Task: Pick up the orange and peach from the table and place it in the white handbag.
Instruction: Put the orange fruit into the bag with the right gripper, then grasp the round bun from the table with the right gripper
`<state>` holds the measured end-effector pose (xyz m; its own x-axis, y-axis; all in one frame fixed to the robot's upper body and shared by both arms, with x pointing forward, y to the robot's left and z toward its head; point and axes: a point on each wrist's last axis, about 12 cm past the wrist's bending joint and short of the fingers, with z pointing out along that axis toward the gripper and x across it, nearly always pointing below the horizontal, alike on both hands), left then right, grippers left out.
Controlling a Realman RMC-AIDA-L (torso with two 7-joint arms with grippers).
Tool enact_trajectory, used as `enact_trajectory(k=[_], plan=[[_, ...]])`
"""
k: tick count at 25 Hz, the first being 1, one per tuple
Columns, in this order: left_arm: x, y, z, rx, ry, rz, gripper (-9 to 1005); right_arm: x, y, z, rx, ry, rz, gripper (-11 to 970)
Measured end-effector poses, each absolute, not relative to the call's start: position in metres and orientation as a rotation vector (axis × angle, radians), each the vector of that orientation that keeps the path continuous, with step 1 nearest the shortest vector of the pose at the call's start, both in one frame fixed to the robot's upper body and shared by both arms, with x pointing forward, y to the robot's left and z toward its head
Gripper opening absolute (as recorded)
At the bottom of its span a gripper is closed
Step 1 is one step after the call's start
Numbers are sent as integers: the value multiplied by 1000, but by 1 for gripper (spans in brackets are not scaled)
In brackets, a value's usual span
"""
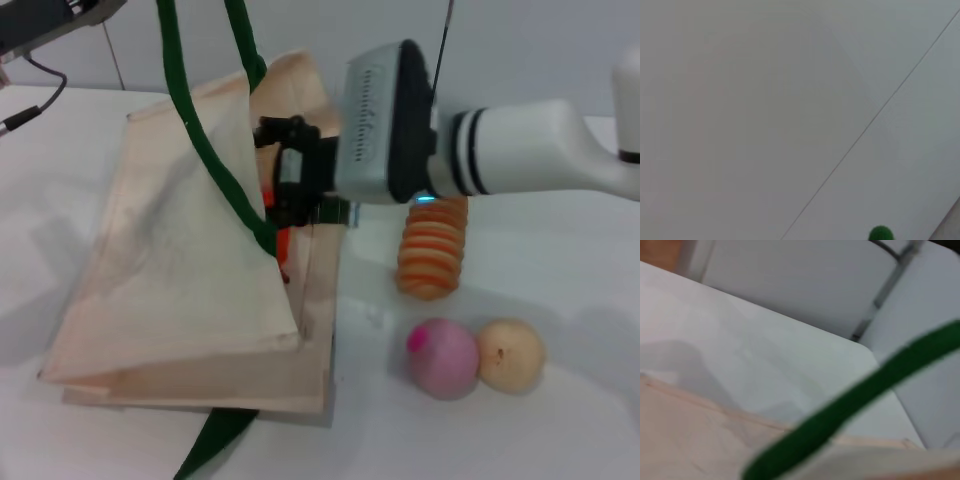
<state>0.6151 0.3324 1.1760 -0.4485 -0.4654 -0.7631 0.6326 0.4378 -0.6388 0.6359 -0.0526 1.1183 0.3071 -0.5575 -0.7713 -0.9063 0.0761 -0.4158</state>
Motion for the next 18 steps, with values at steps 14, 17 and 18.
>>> enact_trajectory(k=[14, 17, 18], plan=[[609, 345, 1172, 121, 1612, -1234, 113, 634, -187, 1113, -1302, 1555, 643, 875], [606, 351, 1170, 107, 1616, -1226, 113, 623, -211, 1115, -1314, 1615, 712, 874], [606, 351, 1170, 107, 1616, -1226, 113, 619, -216, 1113, -1336, 1657, 735, 874]])
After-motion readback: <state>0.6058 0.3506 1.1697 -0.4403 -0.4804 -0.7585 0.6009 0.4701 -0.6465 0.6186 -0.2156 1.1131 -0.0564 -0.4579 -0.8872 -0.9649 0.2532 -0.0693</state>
